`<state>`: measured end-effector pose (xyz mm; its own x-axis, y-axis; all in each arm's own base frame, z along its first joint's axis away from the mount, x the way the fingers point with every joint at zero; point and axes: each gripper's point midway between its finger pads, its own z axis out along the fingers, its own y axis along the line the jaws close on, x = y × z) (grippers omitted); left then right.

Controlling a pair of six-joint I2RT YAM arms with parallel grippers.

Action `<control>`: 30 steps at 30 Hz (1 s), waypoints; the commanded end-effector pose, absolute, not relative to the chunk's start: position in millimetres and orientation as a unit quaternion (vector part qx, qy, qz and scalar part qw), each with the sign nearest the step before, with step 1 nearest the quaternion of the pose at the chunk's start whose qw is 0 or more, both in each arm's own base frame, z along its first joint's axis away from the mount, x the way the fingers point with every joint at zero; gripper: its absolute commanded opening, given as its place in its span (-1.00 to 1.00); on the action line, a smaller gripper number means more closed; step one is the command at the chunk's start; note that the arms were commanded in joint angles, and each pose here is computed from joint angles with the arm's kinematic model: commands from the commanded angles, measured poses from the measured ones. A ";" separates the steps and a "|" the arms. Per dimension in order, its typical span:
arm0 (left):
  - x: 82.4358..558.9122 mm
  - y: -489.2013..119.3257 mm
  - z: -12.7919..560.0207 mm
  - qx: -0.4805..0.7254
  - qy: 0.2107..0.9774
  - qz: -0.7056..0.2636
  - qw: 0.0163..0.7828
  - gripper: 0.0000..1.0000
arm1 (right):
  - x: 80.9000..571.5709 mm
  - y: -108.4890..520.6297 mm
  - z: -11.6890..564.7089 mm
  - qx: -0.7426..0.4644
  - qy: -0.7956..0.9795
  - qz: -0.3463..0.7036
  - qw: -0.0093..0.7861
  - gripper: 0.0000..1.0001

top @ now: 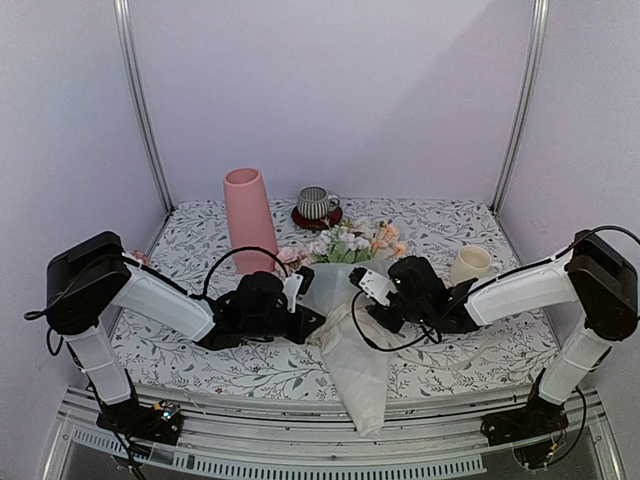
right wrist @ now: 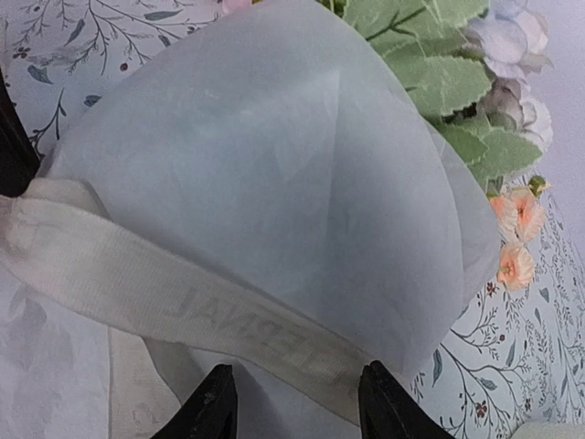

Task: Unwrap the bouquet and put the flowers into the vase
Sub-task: Untie the half-tied ribbon from the folded wrapping paper.

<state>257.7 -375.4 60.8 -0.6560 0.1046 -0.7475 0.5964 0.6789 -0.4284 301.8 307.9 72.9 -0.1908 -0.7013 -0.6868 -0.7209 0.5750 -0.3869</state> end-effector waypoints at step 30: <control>259.2 -372.8 63.5 0.203 0.840 -0.347 0.363 -1.00 | 310.9 349.7 158.6 -0.401 0.732 0.126 0.536 -0.90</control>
<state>257.8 -375.3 60.8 -0.6559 0.1045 -0.7476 0.5962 0.6791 -0.4282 313.3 358.5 127.9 -0.0901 -0.5620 -0.8222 -0.7168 0.6098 -0.3382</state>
